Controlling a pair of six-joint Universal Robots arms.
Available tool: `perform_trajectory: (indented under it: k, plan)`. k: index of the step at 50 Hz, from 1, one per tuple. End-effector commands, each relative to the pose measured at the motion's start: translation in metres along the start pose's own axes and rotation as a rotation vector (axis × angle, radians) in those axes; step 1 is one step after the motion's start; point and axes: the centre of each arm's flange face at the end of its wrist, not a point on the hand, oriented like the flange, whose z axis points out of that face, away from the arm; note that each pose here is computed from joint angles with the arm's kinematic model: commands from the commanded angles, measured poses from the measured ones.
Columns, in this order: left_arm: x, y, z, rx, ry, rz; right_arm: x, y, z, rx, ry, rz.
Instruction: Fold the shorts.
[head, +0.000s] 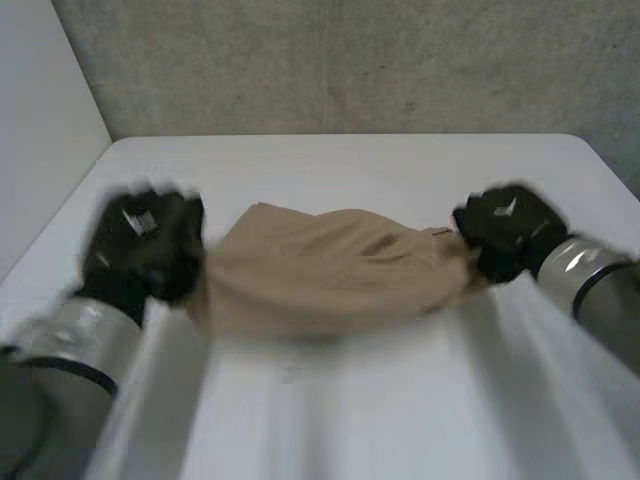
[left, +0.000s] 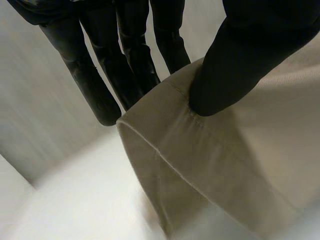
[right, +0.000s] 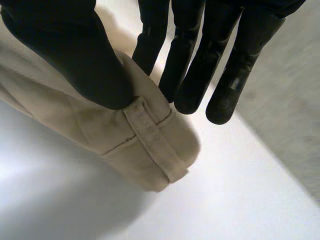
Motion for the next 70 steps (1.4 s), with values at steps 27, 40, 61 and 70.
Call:
perform_trajectory:
  k: [27, 40, 61, 70]
  plan:
    - [-0.021, -0.100, 0.006, 0.221, -0.009, -0.024, 0.050, -0.109, -0.051, 0.211, 0.105, 0.075]
    - [-0.023, -0.024, 0.165, 0.120, -0.097, 0.002, 0.046, -0.056, 0.071, 0.225, 0.150, 0.062]
    - [-0.020, -0.010, 0.231, 0.300, -0.150, 0.037, 0.027, -0.049, 0.114, 0.391, 0.321, -0.041]
    - [-0.026, -0.015, 0.143, 0.159, -0.102, 0.046, 0.001, -0.027, 0.044, 0.091, 0.143, 0.002]
